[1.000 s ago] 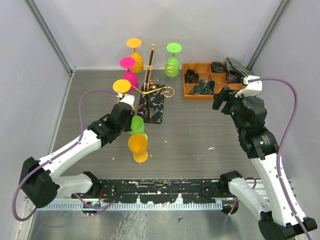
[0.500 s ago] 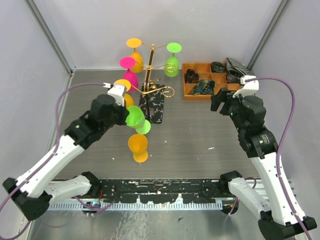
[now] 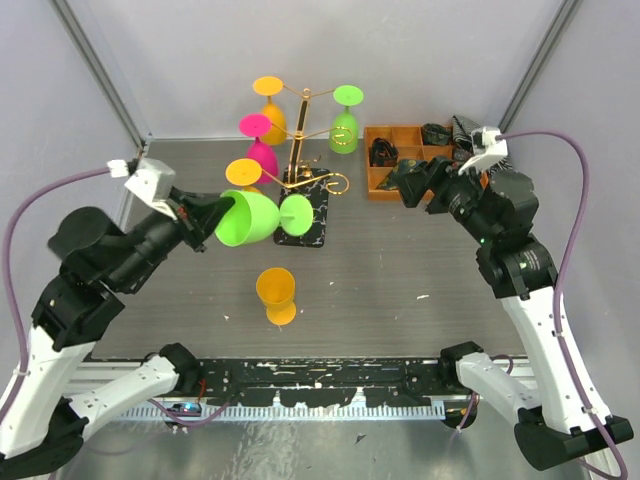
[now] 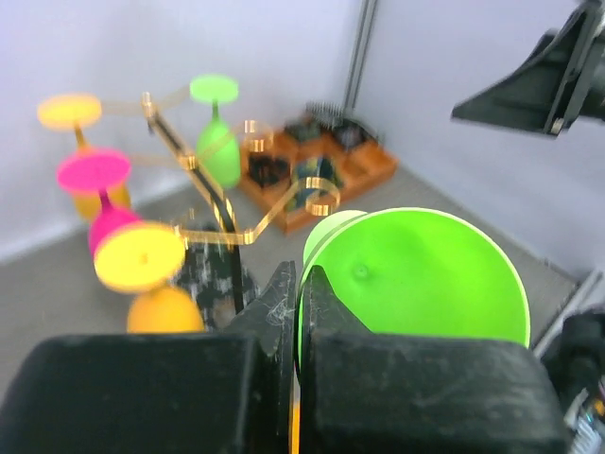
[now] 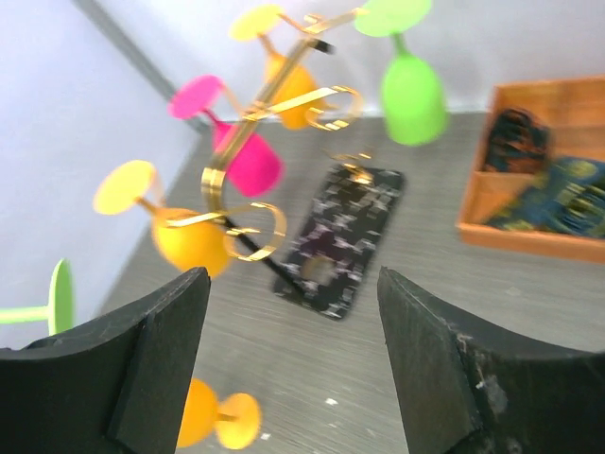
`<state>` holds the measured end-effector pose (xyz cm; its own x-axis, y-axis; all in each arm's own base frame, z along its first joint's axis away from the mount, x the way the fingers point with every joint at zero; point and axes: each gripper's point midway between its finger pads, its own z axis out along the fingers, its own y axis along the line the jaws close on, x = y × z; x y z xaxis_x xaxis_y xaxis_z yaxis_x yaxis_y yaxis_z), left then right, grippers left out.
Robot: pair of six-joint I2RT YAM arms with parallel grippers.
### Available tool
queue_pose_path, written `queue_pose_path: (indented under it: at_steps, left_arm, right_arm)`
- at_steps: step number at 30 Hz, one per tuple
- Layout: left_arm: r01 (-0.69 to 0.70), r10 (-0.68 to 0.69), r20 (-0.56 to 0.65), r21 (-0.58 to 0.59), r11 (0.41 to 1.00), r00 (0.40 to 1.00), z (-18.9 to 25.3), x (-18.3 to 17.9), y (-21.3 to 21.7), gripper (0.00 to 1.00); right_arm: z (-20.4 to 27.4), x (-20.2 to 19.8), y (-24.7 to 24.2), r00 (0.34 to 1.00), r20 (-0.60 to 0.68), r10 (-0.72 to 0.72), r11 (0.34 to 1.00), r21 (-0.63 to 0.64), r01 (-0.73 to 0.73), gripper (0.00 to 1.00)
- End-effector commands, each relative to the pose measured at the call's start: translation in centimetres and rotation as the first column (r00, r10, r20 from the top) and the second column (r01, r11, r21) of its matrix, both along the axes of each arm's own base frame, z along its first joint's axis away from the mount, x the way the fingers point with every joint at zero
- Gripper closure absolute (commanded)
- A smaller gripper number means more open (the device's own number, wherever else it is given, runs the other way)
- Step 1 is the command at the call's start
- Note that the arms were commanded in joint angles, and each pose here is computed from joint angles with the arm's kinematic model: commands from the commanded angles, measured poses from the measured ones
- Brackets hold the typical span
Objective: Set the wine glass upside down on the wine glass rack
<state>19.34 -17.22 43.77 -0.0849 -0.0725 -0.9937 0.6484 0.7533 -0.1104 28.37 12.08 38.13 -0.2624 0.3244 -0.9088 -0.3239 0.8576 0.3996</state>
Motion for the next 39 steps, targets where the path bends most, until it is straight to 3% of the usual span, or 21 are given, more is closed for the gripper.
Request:
queue_pose_path:
  at_steps: [1, 5, 9, 11, 16, 26, 39]
  left_arm:
    - [0.064, -0.025, 0.298, -0.121, 0.991, 0.954, 7.4, -0.2, -0.7, 1.0]
    - [0.021, 0.049, 0.521, -0.127, 0.992, 0.852, 9.0, 2.3, -1.6, 1.0]
    - [0.003, 0.129, 0.755, -0.17, 0.985, 0.643, 10.5, 3.3, -2.6, 1.0]
    - [-0.006, 0.164, 0.822, -0.191, 0.982, 0.545, 10.5, 3.6, -2.9, 1.0]
    - [-0.01, 0.226, 0.878, -0.245, 0.969, 0.423, 10.0, 4.1, -3.6, 1.0]
    - [-0.023, 0.241, 0.914, -0.247, 0.969, 0.326, 9.0, 3.5, -3.5, 1.0]
    - [0.006, 0.203, 0.916, -0.219, 0.976, 0.346, 7.5, 3.3, -4.3, 1.0]
  right_arm:
    - [8.9, -3.1, 4.2, 0.952, 0.2, 0.233, 0.941, 0.202, -0.273, 0.23]
    - [11.9, -4.3, 5.7, 0.912, 0.265, 0.314, 0.858, 0.332, -0.392, 0.23]
    - [13.2, -4.4, 6.9, 0.88, 0.303, 0.367, 0.758, 0.451, -0.472, 0.23]
    - [13.7, -4.3, 7.3, 0.862, 0.331, 0.385, 0.715, 0.484, -0.505, 0.23]
    - [14.1, -3.3, 8.9, 0.829, 0.361, 0.427, 0.645, 0.521, -0.559, 0.23]
    - [13.6, -1.3, 12.8, 0.823, 0.357, 0.442, 0.638, 0.519, -0.568, 0.23]
    - [15.8, 0.5, 15.2, 0.808, 0.399, 0.433, 0.623, 0.516, -0.588, 0.24]
